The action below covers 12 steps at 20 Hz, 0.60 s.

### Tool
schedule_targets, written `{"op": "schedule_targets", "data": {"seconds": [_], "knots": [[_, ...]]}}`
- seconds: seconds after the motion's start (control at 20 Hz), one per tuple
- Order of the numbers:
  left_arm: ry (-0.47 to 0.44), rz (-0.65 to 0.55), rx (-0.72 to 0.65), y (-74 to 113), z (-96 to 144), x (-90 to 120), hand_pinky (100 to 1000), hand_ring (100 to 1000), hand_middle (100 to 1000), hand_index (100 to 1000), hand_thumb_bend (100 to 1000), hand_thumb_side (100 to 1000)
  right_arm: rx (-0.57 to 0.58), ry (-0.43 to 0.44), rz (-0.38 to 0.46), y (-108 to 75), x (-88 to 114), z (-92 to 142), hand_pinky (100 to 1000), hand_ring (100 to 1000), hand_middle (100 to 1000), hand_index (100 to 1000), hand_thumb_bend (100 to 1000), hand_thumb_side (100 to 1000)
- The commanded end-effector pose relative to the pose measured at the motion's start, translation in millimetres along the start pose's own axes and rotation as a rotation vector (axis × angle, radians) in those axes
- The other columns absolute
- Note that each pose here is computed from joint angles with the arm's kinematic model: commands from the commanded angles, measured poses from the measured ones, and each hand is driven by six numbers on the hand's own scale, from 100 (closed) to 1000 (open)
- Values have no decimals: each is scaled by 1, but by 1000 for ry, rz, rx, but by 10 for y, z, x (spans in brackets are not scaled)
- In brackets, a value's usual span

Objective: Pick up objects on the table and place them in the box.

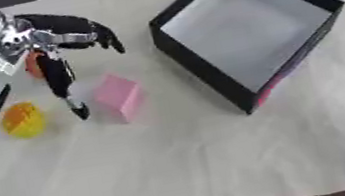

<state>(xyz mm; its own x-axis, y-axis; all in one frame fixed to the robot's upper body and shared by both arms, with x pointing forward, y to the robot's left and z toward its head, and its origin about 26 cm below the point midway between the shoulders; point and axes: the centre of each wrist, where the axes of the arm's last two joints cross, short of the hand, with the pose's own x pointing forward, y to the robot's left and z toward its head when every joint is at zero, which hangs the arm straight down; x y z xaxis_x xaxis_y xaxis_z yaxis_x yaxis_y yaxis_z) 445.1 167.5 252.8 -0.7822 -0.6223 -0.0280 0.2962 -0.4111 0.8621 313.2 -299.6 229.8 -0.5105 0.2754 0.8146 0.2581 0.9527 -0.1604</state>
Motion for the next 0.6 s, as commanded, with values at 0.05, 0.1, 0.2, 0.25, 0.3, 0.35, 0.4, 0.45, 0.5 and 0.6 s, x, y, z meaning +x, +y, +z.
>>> {"op": "schedule_targets", "data": {"seconds": [0.05, 0.1, 0.2, 0.25, 0.3, 0.35, 0.4, 0.45, 0.5, 0.6], "knots": [[21, -21, 18, 83, 43, -38, 862, 878, 865, 914, 903, 186, 4, -29, 9, -13, 68, -34, 850, 811, 797, 915, 288, 356], [23, -22, 18, 75, 27, -44, 862, 878, 865, 914, 903, 185, 4, -28, 8, -10, 68, -34, 850, 811, 797, 915, 287, 357], [26, -25, 18, 63, 1, -53, 861, 877, 863, 914, 898, 185, 5, -29, 8, -8, 69, -35, 850, 811, 797, 915, 287, 357], [25, -25, 18, 55, -13, -56, 859, 875, 861, 912, 891, 186, 5, -29, 7, -7, 69, -36, 850, 811, 797, 915, 287, 357], [25, -25, 16, 46, -25, -59, 859, 875, 861, 911, 887, 186, 4, -29, 6, -6, 69, -36, 850, 811, 797, 915, 287, 357], [24, -24, 13, 37, -36, -62, 859, 874, 860, 911, 884, 188, 4, -28, 6, -6, 68, -36, 850, 811, 797, 915, 287, 358], [23, -23, 11, 30, -43, -65, 859, 874, 859, 910, 882, 188, 4, -28, 6, -6, 68, -36, 850, 811, 797, 915, 287, 358], [22, -21, 10, 25, -47, -68, 858, 872, 858, 908, 881, 185, 4, -28, 6, -6, 67, -35, 850, 811, 797, 915, 286, 357], [22, -20, 9, 23, -48, -71, 858, 872, 858, 908, 881, 185, 3, -28, 5, -6, 68, -36, 850, 811, 797, 915, 286, 357], [24, -18, 13, 28, -41, -75, 858, 871, 858, 908, 879, 183, 4, -26, 6, -6, 64, -33, 850, 811, 797, 915, 281, 360]]}}
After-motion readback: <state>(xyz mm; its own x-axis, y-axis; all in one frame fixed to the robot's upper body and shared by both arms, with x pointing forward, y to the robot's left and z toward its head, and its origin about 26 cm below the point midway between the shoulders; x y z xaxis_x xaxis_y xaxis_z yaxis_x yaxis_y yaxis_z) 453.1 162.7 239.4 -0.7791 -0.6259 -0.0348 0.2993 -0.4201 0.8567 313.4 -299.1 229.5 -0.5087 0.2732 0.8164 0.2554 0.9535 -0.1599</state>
